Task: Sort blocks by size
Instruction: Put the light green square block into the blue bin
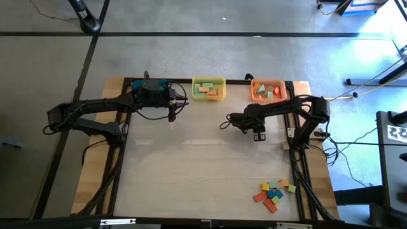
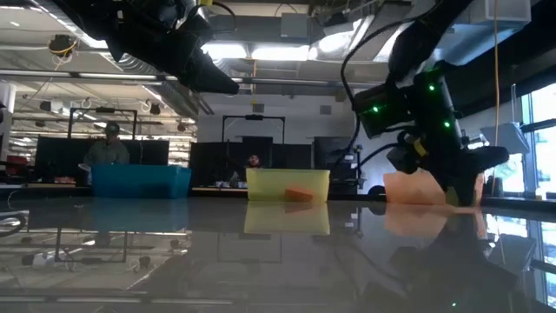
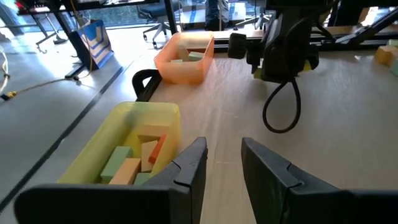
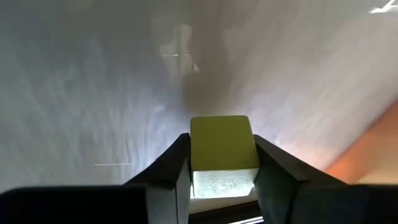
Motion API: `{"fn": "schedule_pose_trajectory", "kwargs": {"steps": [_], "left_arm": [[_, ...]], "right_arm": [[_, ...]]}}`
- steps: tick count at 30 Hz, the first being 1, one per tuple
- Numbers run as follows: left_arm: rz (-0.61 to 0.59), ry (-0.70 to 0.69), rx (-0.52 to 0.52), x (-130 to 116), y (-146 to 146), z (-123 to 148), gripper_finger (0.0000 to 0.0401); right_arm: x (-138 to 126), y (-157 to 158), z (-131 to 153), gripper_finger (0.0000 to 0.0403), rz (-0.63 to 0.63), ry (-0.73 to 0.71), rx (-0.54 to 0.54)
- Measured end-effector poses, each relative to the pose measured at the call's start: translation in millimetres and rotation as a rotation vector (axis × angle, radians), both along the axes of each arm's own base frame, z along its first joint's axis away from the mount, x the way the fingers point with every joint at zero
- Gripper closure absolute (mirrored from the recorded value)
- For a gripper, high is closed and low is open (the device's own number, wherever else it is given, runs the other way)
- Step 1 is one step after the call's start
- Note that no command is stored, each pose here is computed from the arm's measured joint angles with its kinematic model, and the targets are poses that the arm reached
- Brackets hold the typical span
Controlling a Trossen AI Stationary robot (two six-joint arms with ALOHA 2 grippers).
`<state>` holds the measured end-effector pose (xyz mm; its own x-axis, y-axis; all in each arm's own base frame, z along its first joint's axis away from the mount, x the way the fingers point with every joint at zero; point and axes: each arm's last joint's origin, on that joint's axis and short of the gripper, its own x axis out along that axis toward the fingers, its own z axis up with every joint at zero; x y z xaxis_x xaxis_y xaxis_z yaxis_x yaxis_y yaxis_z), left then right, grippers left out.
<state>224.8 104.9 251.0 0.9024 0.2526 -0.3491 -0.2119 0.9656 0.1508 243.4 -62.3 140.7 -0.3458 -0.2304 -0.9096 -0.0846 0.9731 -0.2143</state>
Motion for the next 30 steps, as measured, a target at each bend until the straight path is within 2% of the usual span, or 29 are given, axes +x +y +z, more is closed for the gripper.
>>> {"fn": "schedule_pose_trajectory", "kwargs": {"steps": [4,7,12,17,23,27,30], "left_arm": [[-0.005,0.003,0.012,0,0,0,0.0313],[-0.004,0.003,0.012,0,0,0,0.0313],[-0.006,-0.004,0.022,0,0,1,0.0301],[-0.026,0.012,0.073,0,0,1,0.0234],[-0.110,0.053,0.226,3,-6,1,0.0159],[-0.161,0.088,0.362,8,-17,1,0.0150],[-0.167,0.085,0.480,13,-27,5,0.0154]], "right_arm": [[14,-3,16,0.0274,-0.004,-0.056,0.001],[31,-5,32,0.0274,-0.011,-0.162,0.008],[59,-13,59,0.0274,0.035,-0.525,0.002],[78,-35,77,0.0275,0.040,-0.898,0.042],[93,-66,95,0.0274,0.002,-1.362,0.241],[97,-75,107,0.0275,-0.031,-1.561,0.366],[100,-72,114,0.0275,-0.041,-1.646,0.456]]}}
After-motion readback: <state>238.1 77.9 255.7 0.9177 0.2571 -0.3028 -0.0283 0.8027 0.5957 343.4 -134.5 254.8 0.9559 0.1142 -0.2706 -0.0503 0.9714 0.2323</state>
